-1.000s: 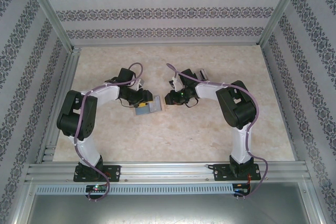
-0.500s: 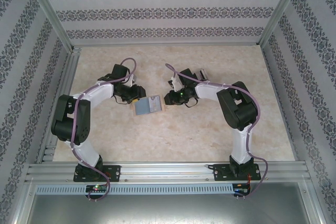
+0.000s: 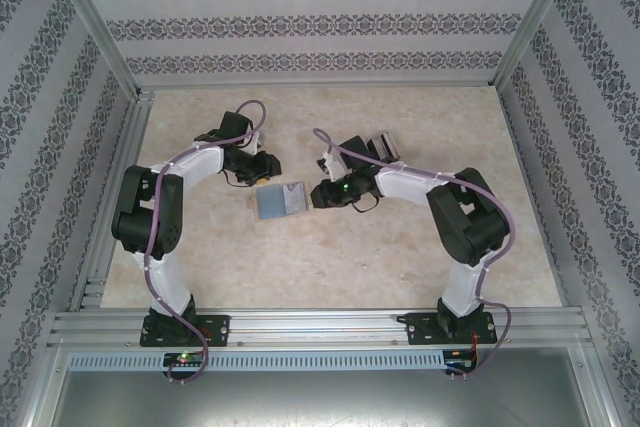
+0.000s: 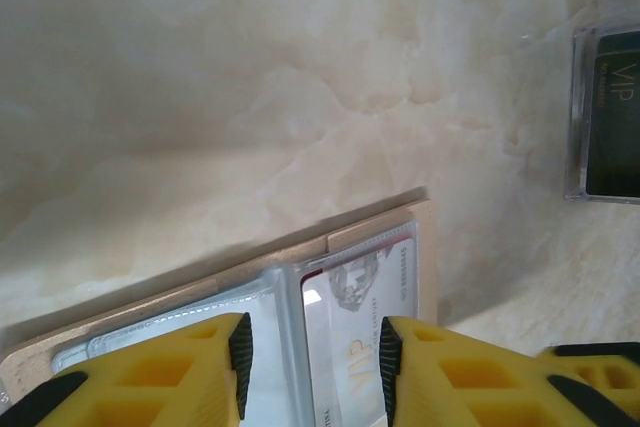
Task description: Put the credit cards into the card holder
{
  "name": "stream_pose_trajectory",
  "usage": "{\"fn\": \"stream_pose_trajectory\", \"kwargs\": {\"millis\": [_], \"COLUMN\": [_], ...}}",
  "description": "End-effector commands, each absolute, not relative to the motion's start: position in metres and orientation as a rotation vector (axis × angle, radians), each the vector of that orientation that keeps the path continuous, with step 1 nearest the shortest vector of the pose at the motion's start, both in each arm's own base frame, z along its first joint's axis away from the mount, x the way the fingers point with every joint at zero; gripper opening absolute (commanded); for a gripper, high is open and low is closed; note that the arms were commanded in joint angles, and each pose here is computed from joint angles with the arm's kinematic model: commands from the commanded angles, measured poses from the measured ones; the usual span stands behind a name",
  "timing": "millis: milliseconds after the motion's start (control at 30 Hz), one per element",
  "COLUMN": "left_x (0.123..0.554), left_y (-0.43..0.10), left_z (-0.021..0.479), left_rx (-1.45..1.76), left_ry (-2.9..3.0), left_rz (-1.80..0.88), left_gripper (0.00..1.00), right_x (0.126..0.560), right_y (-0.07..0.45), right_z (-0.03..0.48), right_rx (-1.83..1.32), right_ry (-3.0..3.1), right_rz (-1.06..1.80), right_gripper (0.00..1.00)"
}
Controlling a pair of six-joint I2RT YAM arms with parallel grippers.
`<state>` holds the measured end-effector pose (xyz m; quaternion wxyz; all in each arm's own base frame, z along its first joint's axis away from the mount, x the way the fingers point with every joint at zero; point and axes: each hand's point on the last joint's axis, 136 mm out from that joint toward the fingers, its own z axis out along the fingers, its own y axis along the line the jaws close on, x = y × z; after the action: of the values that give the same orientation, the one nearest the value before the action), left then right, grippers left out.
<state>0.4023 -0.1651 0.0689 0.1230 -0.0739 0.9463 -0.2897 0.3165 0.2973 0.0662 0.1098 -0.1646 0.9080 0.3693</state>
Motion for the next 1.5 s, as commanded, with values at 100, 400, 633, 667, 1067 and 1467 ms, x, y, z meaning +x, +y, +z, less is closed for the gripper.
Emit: {"fn": "stream_pose_trajectory", "kwargs": {"millis": [100, 400, 633, 667, 1067, 1467], "left_x": [0.410, 0.434, 0.451, 0.453, 0.463, 0.454], "left_y": [-0.174, -0.206, -0.262, -0.270, -0.337, -0.378], "left_z": [0.079, 0.094, 0.104, 0.106, 0.102, 0.082], "left_rx": [-0.208, -0.190, -0.159, -0.146, -0.118, -0.070], "left_ry": [2.694, 2.607, 2.510, 2.503, 2.450, 2.508], "left_rz": [-0.943, -1.024, -1.092, -1.097, -1.178, -1.247], "left_gripper": [0.41, 0.41, 0.41, 0.41, 0.42, 0.42], "right_x": [0.357, 0.401, 0.425, 0.427, 0.445, 0.455], "right_y": [0.238, 0.152, 0.100, 0.094, 0.075, 0.089], "right_z": [0.119, 0.149, 0.151, 0.150, 0.124, 0.107], "right_rx": [-0.299, -0.022, 0.129, 0.146, 0.204, 0.133], "right_ry": [2.547, 2.453, 2.446, 2.452, 2.576, 2.703], "right_rz": [1.016, 0.853, 0.737, 0.742, 0.778, 0.798], "right_gripper": [0.28, 0.31, 0.34, 0.34, 0.37, 0.38]}}
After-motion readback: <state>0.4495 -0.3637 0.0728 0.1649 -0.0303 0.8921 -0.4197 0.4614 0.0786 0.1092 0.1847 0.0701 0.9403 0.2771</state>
